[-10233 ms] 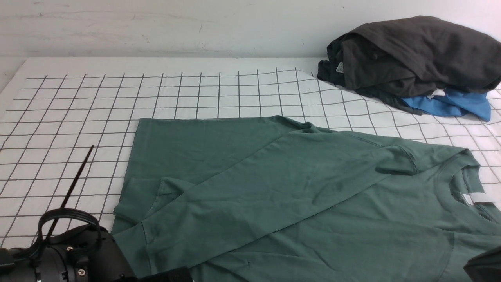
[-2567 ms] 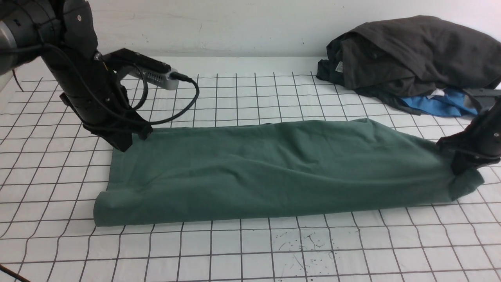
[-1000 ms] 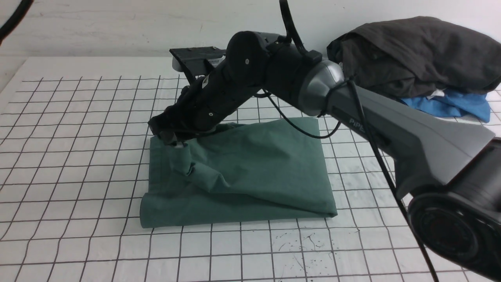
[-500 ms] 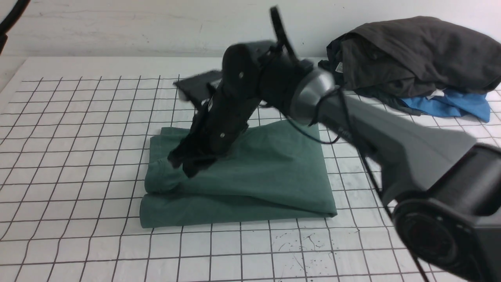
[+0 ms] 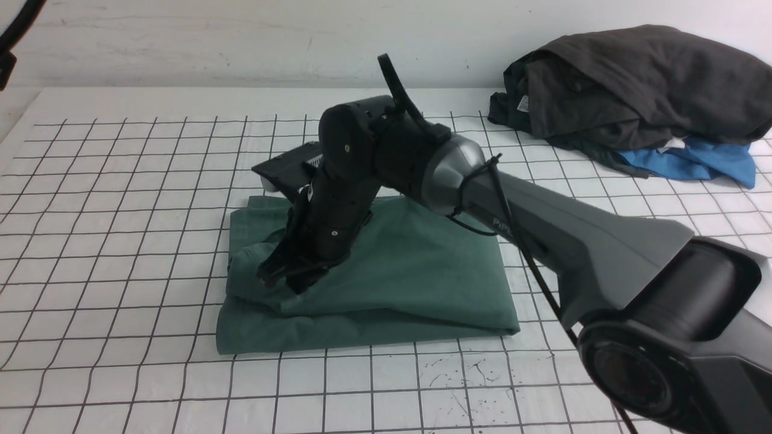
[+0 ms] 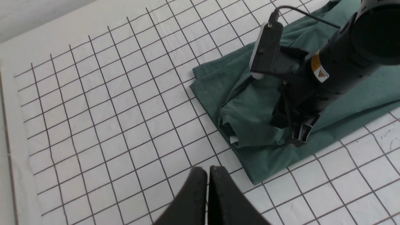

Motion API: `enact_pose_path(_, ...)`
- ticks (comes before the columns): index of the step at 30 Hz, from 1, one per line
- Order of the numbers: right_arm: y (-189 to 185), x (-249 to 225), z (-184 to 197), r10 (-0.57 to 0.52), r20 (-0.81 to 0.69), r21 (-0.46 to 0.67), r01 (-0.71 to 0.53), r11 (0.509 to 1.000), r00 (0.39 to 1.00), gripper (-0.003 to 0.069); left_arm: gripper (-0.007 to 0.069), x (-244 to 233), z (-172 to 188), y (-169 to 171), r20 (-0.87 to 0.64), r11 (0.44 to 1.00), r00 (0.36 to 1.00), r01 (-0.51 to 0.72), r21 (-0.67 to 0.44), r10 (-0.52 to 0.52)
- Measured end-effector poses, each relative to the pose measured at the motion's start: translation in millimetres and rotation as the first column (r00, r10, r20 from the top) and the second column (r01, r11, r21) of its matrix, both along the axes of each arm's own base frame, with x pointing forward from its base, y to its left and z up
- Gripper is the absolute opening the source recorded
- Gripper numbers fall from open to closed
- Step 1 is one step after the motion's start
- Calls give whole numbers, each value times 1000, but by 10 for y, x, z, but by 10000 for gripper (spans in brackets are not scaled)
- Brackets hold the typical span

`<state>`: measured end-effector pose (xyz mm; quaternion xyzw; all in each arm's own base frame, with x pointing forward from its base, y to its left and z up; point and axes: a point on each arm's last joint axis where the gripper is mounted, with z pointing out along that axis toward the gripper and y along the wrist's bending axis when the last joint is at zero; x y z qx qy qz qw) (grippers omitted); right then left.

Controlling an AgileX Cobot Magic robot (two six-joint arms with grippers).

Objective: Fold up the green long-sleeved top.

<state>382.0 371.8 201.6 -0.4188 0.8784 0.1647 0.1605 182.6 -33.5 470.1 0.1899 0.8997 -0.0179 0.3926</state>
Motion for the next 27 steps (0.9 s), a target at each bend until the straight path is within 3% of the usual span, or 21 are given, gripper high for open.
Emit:
enact_pose_path(3,-47,55,230,-32,43,38,31,999,999,324,-7,-2,-1,0,0,1000,1000,1,1,-1)
enact_pose_path(4,-54,57,243,-36,44,40,34,999,998,324,-7,-7,1,1,1,1000,1000,1,0,-1)
enact_pose_path(6,-103,62,445,-58,74,67,53,996,996,398,-7,-46,-10,7,2,1000,1000,1,0,-1)
enact_pose_path(9,-269,-40,1034,-88,175,108,70,992,981,433,-7,-252,-144,37,-11,1000,1000,0,3,0)
enact_pose_path(13,-502,-250,1583,-107,261,136,74,988,959,385,-7,-597,-362,88,-14,1000,1000,-5,1,5)
enact_pose_path(17,-957,-703,2062,-115,314,112,84,990,942,230,-7,-1043,-862,165,16,1000,999,-28,-7,29)
enact_pose_path(23,-1575,-1350,2127,-126,301,43,118,992,945,44,-7,-1408,-1515,224,114,990,988,-93,-103,104)
enact_pose_path(26,-1756,-1555,2110,-140,314,64,126,990,939,8,-7,-1487,-1685,236,149,987,982,-99,-125,117)
enact_pose_path(27,-1887,-1706,2122,-166,348,119,132,984,922,-6,-7,-1541,-1778,245,186,985,975,-99,-141,125)
